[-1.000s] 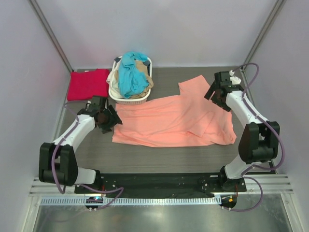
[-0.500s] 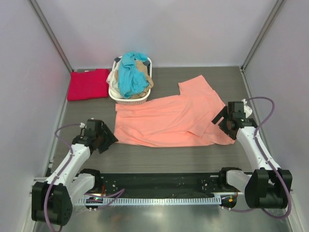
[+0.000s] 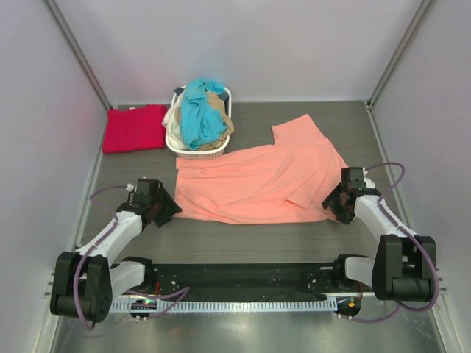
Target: Fold and stack the t-shirts
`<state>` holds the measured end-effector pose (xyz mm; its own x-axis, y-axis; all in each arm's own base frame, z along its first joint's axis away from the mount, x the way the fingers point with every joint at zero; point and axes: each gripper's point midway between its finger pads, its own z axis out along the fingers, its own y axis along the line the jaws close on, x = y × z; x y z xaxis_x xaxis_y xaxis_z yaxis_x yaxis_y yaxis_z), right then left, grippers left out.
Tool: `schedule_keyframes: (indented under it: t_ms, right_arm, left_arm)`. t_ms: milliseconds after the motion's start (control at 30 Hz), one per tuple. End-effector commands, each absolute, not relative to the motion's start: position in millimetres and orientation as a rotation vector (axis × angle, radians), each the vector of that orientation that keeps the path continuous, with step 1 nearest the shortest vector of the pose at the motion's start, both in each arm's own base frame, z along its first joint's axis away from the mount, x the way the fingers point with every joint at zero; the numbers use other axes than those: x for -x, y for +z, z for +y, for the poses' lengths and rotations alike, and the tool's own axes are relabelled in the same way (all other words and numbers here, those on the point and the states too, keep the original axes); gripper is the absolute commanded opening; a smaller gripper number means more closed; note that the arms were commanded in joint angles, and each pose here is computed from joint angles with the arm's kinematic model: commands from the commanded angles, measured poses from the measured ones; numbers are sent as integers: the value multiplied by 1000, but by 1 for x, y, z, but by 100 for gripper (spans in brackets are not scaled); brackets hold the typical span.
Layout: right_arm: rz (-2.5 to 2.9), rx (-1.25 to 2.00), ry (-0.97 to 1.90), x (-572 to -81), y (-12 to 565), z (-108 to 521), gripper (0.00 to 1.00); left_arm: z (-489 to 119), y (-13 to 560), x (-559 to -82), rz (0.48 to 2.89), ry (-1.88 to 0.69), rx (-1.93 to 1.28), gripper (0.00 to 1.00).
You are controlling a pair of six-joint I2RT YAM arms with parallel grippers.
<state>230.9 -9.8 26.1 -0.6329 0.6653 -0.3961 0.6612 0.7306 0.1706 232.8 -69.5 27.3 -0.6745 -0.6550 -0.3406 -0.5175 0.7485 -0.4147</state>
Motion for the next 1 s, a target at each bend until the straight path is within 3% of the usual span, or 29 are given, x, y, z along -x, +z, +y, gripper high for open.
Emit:
schedule_keyframes:
  t_ms: [0,67,100,167,200,233,433,567,733,833,867,900,967]
  right_arm:
    - [2432,-1028,30,-249,25,-15,59]
    - [2434,-1035,32,-250,22,-17,45]
    - [2429,-1031,30,-254,22,-19,31]
    - [2424,-1032,15,-257,22,-24,16]
    - [2423,-1017,10,-258,23,-26,2]
    - [2409,-1023,11,-263,28,-30,1]
    - [2259,-1017,-24,-280,104,-55,1]
    - [2128,-1063,-28,-263,150,-61,1]
    - [2226,-1188,81,-226,101,-36,1]
    - [2218,-1223,144,-212,104,-25,3]
    - [2194,-1248,158,-210,111,-24,7]
    - [2165,-1258,191,-211,120,-21,25]
    - [2101,-1247,224,-211,139,-20,51]
  left_arm:
    - [-71,27,-248,2419,-420,874,54]
    - [-71,25,-249,2414,-422,876,47]
    - [-71,26,-251,2403,-427,875,37]
    - [-72,31,-256,2385,-442,867,18]
    - [-73,35,-260,2377,-451,862,8]
    - [-73,39,-262,2370,-452,856,0]
    - [-64,107,-273,2285,-410,833,0]
    - [-53,146,-254,2178,-416,869,0]
    - [-57,123,-205,2219,-474,996,0]
    - [-68,117,-183,2202,-557,1041,0]
    - [-69,118,-179,2197,-567,1058,0]
    - [-67,116,-171,2209,-558,1079,0]
    - [-64,118,-163,2208,-548,1089,1]
